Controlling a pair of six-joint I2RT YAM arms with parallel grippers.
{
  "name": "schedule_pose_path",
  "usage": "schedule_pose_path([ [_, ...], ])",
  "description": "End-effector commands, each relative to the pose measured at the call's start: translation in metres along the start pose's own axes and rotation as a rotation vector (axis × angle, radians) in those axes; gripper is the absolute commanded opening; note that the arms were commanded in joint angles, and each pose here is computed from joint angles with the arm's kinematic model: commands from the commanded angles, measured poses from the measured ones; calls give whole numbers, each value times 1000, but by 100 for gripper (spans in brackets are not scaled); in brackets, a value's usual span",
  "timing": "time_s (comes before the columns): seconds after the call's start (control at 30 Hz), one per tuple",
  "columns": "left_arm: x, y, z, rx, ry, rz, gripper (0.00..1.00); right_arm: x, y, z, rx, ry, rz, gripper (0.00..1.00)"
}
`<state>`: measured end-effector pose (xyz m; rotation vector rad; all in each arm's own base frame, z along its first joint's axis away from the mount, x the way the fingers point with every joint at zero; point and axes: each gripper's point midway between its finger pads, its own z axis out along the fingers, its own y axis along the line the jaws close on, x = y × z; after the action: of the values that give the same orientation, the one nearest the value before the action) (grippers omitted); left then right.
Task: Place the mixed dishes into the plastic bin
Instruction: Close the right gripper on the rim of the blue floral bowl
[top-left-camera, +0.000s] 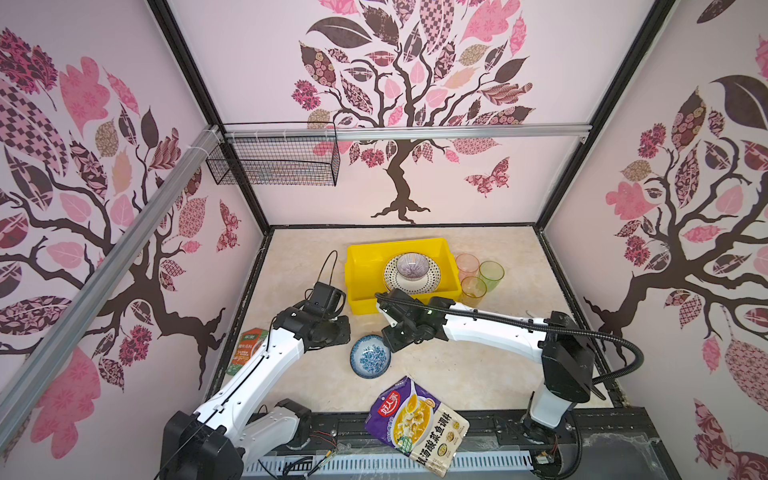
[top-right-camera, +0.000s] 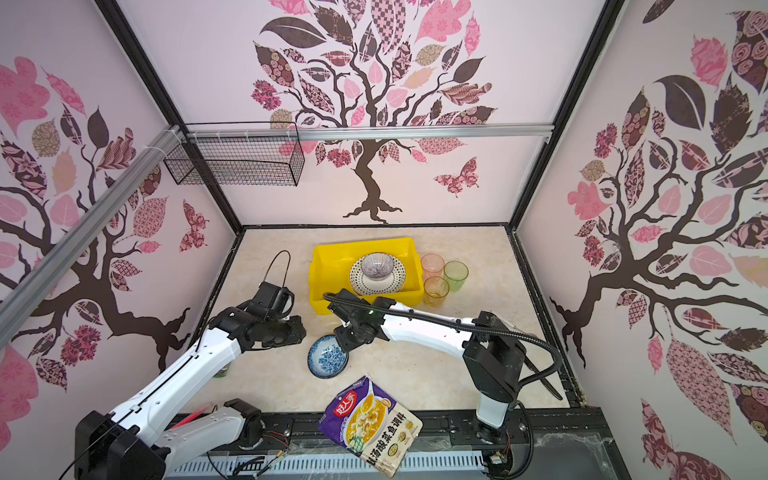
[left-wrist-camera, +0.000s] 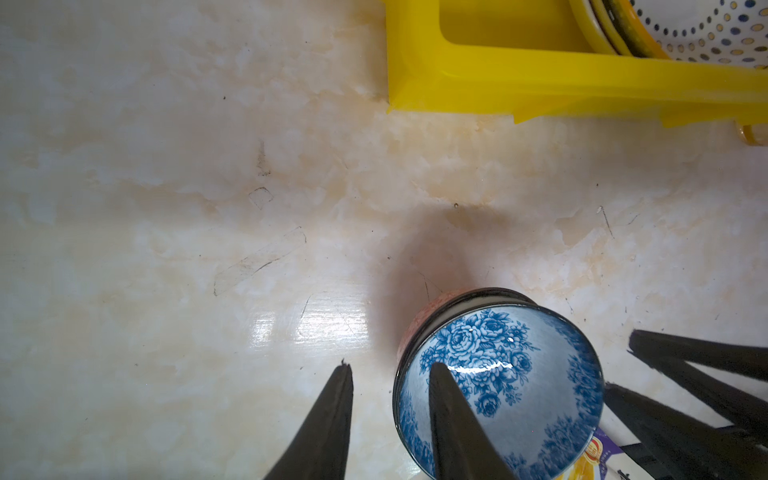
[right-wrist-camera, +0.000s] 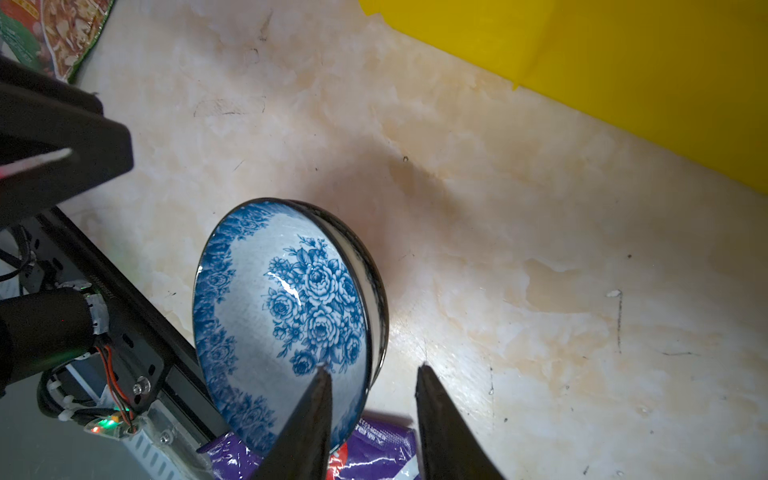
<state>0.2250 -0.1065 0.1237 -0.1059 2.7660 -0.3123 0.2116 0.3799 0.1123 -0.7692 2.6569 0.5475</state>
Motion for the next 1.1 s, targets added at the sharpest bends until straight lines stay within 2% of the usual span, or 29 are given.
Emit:
schedule_pose_path([
  [0.0,4,1,5,10,2,-9,35,4,0,8,41,38,-30,37],
  [0.73,0,-5,12,35,12,-3,35,10,1,29,100,105,-69,31],
  [1.07,0,-4,13,30,16,-2,35,8,1,27,107,94,-74,22],
])
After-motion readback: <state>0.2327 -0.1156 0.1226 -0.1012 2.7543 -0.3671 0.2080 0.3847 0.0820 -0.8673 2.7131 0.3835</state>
